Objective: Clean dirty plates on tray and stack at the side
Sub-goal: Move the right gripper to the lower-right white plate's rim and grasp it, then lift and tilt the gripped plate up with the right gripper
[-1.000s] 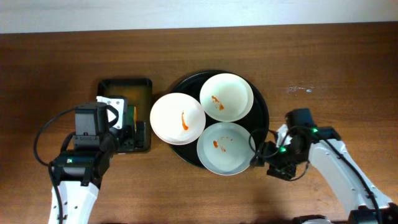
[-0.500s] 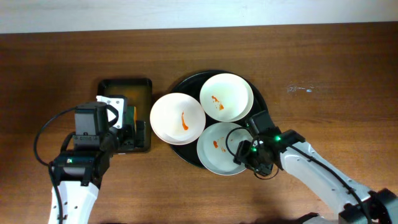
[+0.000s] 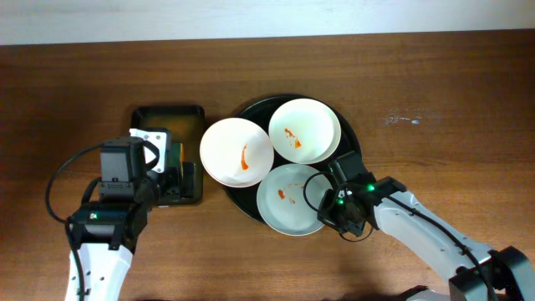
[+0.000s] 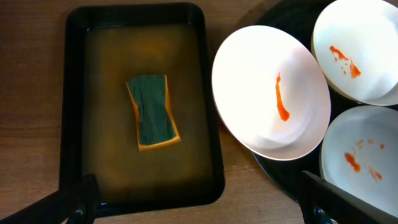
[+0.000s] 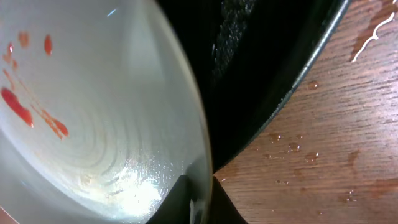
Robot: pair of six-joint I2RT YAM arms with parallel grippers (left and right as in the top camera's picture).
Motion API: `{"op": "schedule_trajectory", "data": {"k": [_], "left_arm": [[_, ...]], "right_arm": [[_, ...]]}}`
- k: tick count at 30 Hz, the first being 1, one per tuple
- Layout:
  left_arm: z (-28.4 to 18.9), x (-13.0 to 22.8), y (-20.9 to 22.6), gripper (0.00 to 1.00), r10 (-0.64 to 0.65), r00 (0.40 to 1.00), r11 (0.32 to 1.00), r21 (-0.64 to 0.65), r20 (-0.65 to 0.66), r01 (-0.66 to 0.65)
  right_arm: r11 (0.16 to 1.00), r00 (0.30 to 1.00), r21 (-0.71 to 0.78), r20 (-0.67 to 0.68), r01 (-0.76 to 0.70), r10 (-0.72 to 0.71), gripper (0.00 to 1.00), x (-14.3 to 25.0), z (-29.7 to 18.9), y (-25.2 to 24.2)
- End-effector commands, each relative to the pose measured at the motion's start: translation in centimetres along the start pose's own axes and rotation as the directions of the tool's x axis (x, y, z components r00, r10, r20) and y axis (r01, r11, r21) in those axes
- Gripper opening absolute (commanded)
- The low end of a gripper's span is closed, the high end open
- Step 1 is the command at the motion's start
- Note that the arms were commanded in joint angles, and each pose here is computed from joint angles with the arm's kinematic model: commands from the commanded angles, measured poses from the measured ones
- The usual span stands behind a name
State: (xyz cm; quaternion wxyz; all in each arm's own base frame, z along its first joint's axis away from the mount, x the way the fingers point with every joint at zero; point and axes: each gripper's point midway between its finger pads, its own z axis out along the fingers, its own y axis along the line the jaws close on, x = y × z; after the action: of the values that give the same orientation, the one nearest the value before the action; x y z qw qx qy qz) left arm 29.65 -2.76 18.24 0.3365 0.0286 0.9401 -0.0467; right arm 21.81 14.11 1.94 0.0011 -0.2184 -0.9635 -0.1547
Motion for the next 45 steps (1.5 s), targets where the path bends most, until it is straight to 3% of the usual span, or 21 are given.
{"op": "schedule_trajectory", "data": {"k": [1,9,12,15,17,21,25,27,28,29,31,32,35,37,38,44,45], "left_arm": [[-0.4,-0.9,-0.2,0.99,0.004,1.0,1.0,0.012,0.023,-0.004],[-0.4,-0.9,-0.2,0.99,0.004,1.0,1.0,0.011,0.023,-0.004],[-0.4,-0.9,-0.2,0.99,0.004,1.0,1.0,0.011,0.023,-0.004],[-0.4,-0.9,-0.2,0.99,0.004,1.0,1.0,0.011,0.023,-0.004],[-0.4,-0.9,-0.2,0.99,0.004,1.0,1.0,0.011,0.024,-0.004],[-0.4,-0.9,-0.2,0.99,0.004,1.0,1.0,0.011,0.023,-0.004],[-0.4,-0.9,-0.2,0.99,0.004,1.0,1.0,0.011,0.024,-0.004],[-0.4,-0.9,-0.2,0.99,0.004,1.0,1.0,0.012,0.023,-0.004],[-0.4,-0.9,-0.2,0.99,0.004,1.0,1.0,0.011,0.023,-0.004],[-0.4,-0.9,-0.2,0.99,0.004,1.0,1.0,0.012,0.023,-0.004],[-0.4,-0.9,-0.2,0.99,0.004,1.0,1.0,0.012,0.023,-0.004],[-0.4,-0.9,-0.2,0.99,0.004,1.0,1.0,0.012,0.023,-0.004],[-0.4,-0.9,-0.2,0.99,0.004,1.0,1.0,0.011,0.023,-0.004],[-0.4,-0.9,-0.2,0.99,0.004,1.0,1.0,0.011,0.023,-0.004],[-0.4,-0.9,-0.2,0.99,0.004,1.0,1.0,0.012,0.024,-0.004],[-0.4,-0.9,-0.2,0.99,0.004,1.0,1.0,0.012,0.023,-0.004],[-0.4,-0.9,-0.2,0.99,0.004,1.0,1.0,0.011,0.023,-0.004]], "right_arm": [[0.999,0.999,0.045,0.04,0.015,-0.017,0.04,-0.6,0.2,-0.7],[0.985,0.972,0.027,0.157,0.171,-0.173,0.04,-5.5,-3.3,-0.5],[0.947,0.918,0.052,0.234,0.317,-0.32,0.04,-8.1,-5.7,-0.8],[0.834,0.797,0.209,0.25,0.51,-0.55,0.04,-10.4,-7.0,-2.4],[0.798,0.763,0.234,0.237,0.556,-0.601,0.04,-10.5,-7.0,-2.5],[0.792,0.761,0.297,0.241,0.533,-0.603,0.04,-11.3,-7.3,-3.4],[0.813,0.759,0.39,0.329,0.433,-0.562,0.06,-13.6,-8.6,-4.1],[0.82,0.721,0.381,0.404,0.428,-0.564,0.23,-15.1,-9.3,-2.8],[0.822,0.705,0.377,0.431,0.426,-0.563,0.39,-15.6,-9.6,-2.3],[0.824,0.697,0.375,0.445,0.425,-0.562,0.45,-15.9,-9.7,-2.0],[0.823,0.704,0.378,0.434,0.425,-0.563,0.68,-15.7,-9.6,-2.3],[0.84,0.745,0.397,0.414,0.37,-0.524,0.76,-15.1,-9.7,-3.5],[0.927,0.861,0.337,0.41,0.164,-0.301,0.77,-13.2,-10.0,-6.3],[0.977,0.951,0.215,0.303,0.003,-0.07,0.83,-10.1,-9.0,-8.0],[0.994,0.978,0.107,0.206,-0.008,-0.015,0.83,-8.3,-8.4,-7.3],[0.994,0.996,-0.077,0.037,-0.075,0.078,0.78,-4.9,-6.7,-5.1],[0.986,0.995,-0.136,0.007,-0.101,0.103,0.7,-4.3,-5.6,-4.7]]}}
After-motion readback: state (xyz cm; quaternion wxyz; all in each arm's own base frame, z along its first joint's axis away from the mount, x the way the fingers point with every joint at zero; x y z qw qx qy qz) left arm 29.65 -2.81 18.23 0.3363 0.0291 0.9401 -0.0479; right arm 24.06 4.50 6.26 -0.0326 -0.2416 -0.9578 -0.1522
